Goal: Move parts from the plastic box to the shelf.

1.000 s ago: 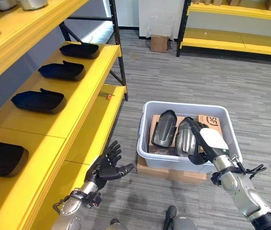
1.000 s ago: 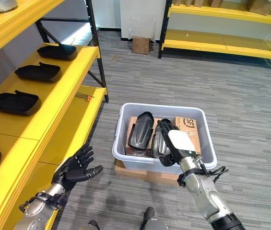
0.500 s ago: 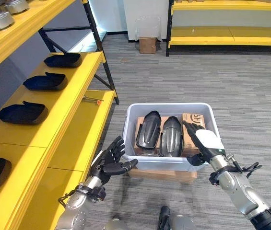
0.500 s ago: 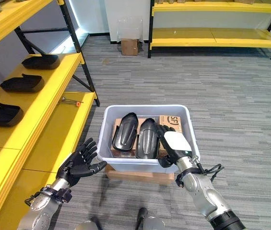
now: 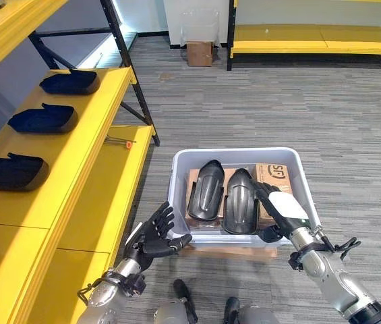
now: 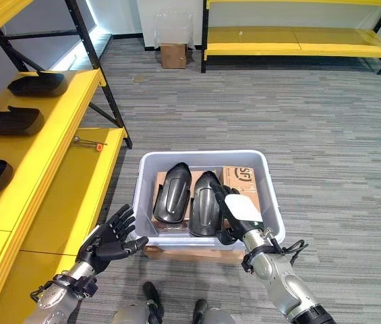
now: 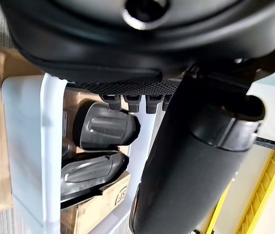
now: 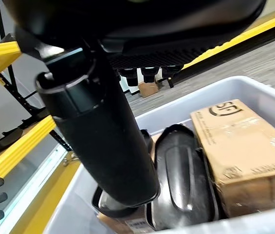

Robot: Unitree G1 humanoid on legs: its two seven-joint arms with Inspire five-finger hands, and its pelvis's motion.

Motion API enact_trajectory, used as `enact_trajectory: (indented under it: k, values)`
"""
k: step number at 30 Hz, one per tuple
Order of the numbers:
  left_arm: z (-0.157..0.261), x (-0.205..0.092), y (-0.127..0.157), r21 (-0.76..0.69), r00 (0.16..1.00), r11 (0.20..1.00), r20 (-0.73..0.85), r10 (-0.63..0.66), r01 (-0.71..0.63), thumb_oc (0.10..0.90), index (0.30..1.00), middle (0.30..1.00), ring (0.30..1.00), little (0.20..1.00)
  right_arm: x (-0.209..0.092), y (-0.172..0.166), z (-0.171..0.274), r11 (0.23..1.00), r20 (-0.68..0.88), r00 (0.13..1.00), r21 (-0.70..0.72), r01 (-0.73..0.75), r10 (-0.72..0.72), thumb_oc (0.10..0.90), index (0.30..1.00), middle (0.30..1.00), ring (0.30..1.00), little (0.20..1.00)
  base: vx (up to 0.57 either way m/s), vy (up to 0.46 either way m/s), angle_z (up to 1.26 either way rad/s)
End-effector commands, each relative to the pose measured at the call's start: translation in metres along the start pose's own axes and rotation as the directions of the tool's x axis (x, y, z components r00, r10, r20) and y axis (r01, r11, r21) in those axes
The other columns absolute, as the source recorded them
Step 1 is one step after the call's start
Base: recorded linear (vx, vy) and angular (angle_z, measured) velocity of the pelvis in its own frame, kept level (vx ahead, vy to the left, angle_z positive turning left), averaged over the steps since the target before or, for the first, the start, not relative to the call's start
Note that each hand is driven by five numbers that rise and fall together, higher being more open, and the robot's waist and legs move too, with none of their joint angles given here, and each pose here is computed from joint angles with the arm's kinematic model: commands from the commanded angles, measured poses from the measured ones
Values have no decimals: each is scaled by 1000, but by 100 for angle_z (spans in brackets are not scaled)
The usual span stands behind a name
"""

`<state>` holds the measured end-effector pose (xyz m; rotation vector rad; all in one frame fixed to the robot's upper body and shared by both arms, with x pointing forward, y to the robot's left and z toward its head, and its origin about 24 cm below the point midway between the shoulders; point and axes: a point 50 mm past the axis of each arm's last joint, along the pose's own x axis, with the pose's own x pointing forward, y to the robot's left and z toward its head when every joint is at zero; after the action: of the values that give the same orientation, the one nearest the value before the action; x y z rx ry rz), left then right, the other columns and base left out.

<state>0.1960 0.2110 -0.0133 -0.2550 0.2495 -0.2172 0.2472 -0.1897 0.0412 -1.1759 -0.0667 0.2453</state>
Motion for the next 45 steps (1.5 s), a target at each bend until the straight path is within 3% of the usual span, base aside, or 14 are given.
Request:
enact_trajectory:
  k: [1,18,31,38,40,45]
  values:
    - [40,2,-1,97,981,993,176,-83,67,900,1000,1000,1000,1000,12,-42,34,974,186,957,11,226,-224,900,1000,1000,1000,1000,179,49,2]
    - [47,13,-8,106,971,990,213,-112,91,900,1000,1000,1000,1000,25,-57,38,953,188,935,34,300,-301,900,1000,1000,1000,1000,73,8,-2]
    - [36,-1,6,78,982,994,169,-88,75,900,1000,1000,1000,1000,20,-68,39,965,216,940,51,258,-263,900,1000,1000,1000,1000,122,89,-1]
    - [44,9,-5,97,970,988,199,-137,119,900,1000,1000,1000,1000,35,-63,48,962,239,932,55,267,-272,900,1000,1000,1000,1000,-28,-42,-3]
    - [60,28,-13,105,949,988,283,-137,112,900,1000,1000,1000,1000,48,-77,65,944,283,902,44,327,-325,900,1000,1000,1000,1000,-423,-299,-11]
    - [73,40,-24,125,933,986,329,-148,113,900,1000,1000,1000,1000,44,-81,72,936,306,888,36,349,-343,900,1000,1000,1000,1000,-127,-210,8]
